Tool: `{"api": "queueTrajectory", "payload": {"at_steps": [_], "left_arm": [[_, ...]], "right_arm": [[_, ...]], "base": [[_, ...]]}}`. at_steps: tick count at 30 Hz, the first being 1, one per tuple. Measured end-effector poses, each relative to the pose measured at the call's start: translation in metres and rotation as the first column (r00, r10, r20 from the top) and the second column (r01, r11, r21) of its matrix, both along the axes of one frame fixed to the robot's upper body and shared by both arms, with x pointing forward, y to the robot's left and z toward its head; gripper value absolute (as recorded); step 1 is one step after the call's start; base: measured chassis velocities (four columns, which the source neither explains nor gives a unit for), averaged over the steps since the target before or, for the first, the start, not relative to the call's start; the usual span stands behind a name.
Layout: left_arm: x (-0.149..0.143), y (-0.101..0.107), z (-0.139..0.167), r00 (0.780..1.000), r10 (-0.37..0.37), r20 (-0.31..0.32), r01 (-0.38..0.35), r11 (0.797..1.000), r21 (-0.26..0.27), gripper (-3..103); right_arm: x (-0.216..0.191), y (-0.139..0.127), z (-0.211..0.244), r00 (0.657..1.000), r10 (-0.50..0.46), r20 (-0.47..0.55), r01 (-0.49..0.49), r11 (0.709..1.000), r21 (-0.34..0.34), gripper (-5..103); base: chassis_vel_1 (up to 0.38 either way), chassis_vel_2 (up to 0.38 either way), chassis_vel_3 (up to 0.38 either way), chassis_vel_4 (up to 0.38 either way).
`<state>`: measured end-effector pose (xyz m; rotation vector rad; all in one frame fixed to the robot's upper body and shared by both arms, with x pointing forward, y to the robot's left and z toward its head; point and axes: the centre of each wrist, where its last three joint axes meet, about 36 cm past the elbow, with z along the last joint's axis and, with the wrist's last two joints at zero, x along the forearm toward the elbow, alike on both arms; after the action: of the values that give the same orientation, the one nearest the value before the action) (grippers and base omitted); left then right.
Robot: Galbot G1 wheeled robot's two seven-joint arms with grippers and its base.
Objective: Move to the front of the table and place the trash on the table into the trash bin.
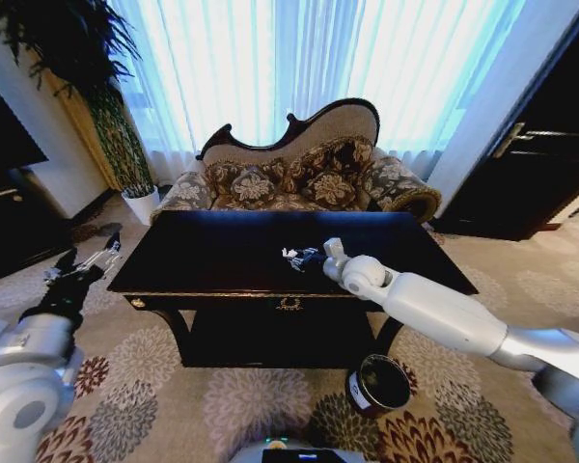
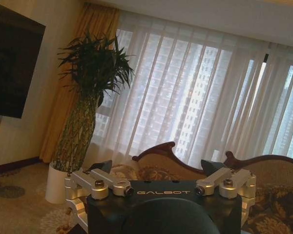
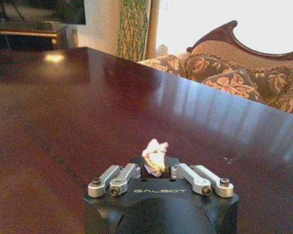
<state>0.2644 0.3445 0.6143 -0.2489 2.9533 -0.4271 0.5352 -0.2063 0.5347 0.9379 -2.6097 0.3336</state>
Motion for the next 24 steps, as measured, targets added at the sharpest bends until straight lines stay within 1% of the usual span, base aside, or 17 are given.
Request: {"api": "queueTrajectory", "payload": {"at_steps": [3, 4, 5, 6, 7, 9, 10, 12, 13, 15, 17, 21, 22, 24], "left_arm": [[0.000, 0.000, 0.000, 1.000, 0.000, 0.000, 0.000, 1.000, 0.002, 100], [0.000, 0.000, 0.000, 1.000, 0.000, 0.000, 0.000, 1.000, 0.002, 100], [0.000, 0.000, 0.000, 1.000, 0.000, 0.000, 0.000, 1.000, 0.003, 100], [0.000, 0.000, 0.000, 1.000, -0.001, -0.001, 0.001, 1.000, 0.003, 100], [0.000, -0.001, 0.000, 1.000, -0.002, -0.001, 0.002, 1.000, 0.003, 100], [0.001, -0.001, 0.000, 1.000, -0.003, -0.002, 0.003, 1.000, 0.004, 100], [0.001, -0.001, 0.000, 1.000, -0.003, -0.002, 0.003, 1.000, 0.004, 100], [0.001, -0.001, 0.000, 1.000, -0.006, -0.001, 0.006, 1.000, 0.005, 100], [0.001, -0.001, 0.000, 1.000, -0.007, -0.001, 0.007, 1.000, 0.004, 100], [0.001, -0.001, 0.000, 1.000, -0.007, -0.002, 0.007, 1.000, 0.002, 100], [0.002, -0.004, -0.003, 1.000, -0.015, -0.006, 0.014, 1.000, -0.010, 100], [0.002, -0.006, -0.007, 1.000, -0.018, -0.015, 0.018, 0.999, -0.027, 100], [0.000, -0.006, -0.009, 1.000, -0.011, -0.023, 0.010, 0.999, -0.036, 100], [-0.003, -0.003, -0.011, 1.000, 0.011, -0.027, -0.013, 0.999, -0.042, 100]], "right_arm": [[-0.007, -0.008, 0.006, 1.000, 0.011, -0.004, -0.010, 0.998, 0.061, 8], [-0.007, -0.008, 0.006, 1.000, 0.011, -0.004, -0.010, 0.998, 0.061, 8], [-0.010, -0.010, 0.009, 1.000, 0.013, -0.008, -0.012, 0.997, 0.080, 8], [-0.016, -0.017, 0.015, 1.000, 0.016, -0.011, -0.015, 0.993, 0.118, 4], [-0.021, -0.023, 0.017, 1.000, 0.015, -0.009, -0.014, 0.990, 0.139, 2], [-0.030, -0.034, 0.015, 1.000, 0.007, -0.017, -0.004, 0.986, 0.165, 0], [-0.030, -0.034, 0.015, 1.000, 0.007, -0.017, -0.004, 0.986, 0.165, 0], [-0.047, -0.055, 0.012, 0.999, -0.019, -0.029, 0.025, 0.980, 0.198, 0], [-0.052, -0.061, 0.011, 0.999, -0.027, -0.029, 0.032, 0.978, 0.204, 0], [-0.058, -0.065, 0.010, 0.999, -0.034, -0.027, 0.039, 0.977, 0.209, 0], [-0.073, -0.077, 0.013, 0.998, -0.059, -0.005, 0.059, 0.972, 0.228, 0], [-0.089, -0.083, 0.012, 0.997, -0.076, 0.002, 0.073, 0.965, 0.250, 0], [-0.097, -0.085, 0.007, 0.997, -0.082, 0.010, 0.077, 0.964, 0.256, 0], [-0.100, -0.086, 0.005, 0.996, -0.085, 0.037, 0.072, 0.962, 0.264, 0]], "base": [[0.000, 0.000, 0.000, 0.000], [0.000, 0.000, 0.000, 0.000], [0.000, 0.000, 0.000, 0.000], [0.000, 0.000, 0.000, 0.000], [0.000, 0.000, 0.000, 0.000], [0.000, 0.000, 0.000, 0.000], [0.000, 0.000, 0.000, 0.000], [0.000, 0.000, 0.000, 0.000], [0.000, 0.000, 0.000, 0.000], [0.000, 0.000, 0.000, 0.000], [0.000, 0.000, 0.000, 0.000], [0.000, 0.000, 0.000, 0.000], [0.000, 0.000, 0.000, 0.000], [0.000, 0.000, 0.000, 0.000]]}}
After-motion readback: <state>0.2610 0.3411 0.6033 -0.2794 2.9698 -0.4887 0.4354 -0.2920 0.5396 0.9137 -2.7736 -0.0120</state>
